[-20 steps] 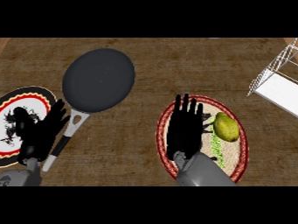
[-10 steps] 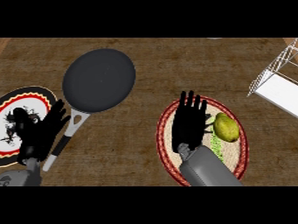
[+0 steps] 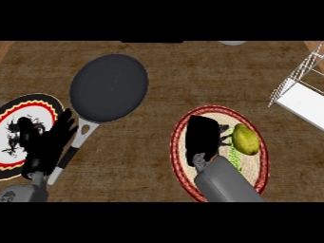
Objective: Pick the croissant from the placemat and place it in the tiered shelf
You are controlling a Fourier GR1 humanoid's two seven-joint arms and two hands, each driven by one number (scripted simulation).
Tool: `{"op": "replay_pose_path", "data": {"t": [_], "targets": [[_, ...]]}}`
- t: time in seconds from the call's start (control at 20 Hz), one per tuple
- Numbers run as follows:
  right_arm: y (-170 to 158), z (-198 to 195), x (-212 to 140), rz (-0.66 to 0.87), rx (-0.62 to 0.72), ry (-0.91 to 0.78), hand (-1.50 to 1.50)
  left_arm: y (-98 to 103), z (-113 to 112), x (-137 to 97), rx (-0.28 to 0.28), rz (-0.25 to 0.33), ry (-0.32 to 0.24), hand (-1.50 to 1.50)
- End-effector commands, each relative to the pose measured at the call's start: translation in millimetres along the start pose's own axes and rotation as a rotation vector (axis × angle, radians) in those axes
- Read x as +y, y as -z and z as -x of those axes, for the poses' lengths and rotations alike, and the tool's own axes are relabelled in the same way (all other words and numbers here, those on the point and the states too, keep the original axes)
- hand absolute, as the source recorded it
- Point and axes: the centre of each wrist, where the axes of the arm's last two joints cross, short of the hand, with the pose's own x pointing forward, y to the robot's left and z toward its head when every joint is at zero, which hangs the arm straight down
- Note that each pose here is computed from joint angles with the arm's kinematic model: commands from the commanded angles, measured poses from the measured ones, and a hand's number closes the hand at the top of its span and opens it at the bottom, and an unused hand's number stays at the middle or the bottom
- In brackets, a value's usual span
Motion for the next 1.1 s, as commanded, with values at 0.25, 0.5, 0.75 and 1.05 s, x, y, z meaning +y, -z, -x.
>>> {"op": "replay_pose_path", "data": {"t": [0.25,0.5,0.75,1.05], "targets": [[-16.2,-1.9,31.7,0.004,-0.127,-0.017,1.50,3.5,-0.7,-2.2,0.044,-0.019,0.011,0.00],[-5.6,38.9,-10.0,0.014,-0.005,0.266,1.50,-8.2,5.1,23.2,0.046,-0.027,-0.004,0.00],[18.9,96.4,-78.0,0.101,0.094,0.657,1.50,-11.4,20.9,8.6,0.053,-0.049,-0.018,0.00],[-32.6,107.4,-138.6,0.372,0.104,0.689,1.50,-15.8,25.0,0.1,0.054,-0.027,-0.006,0.00]]}}
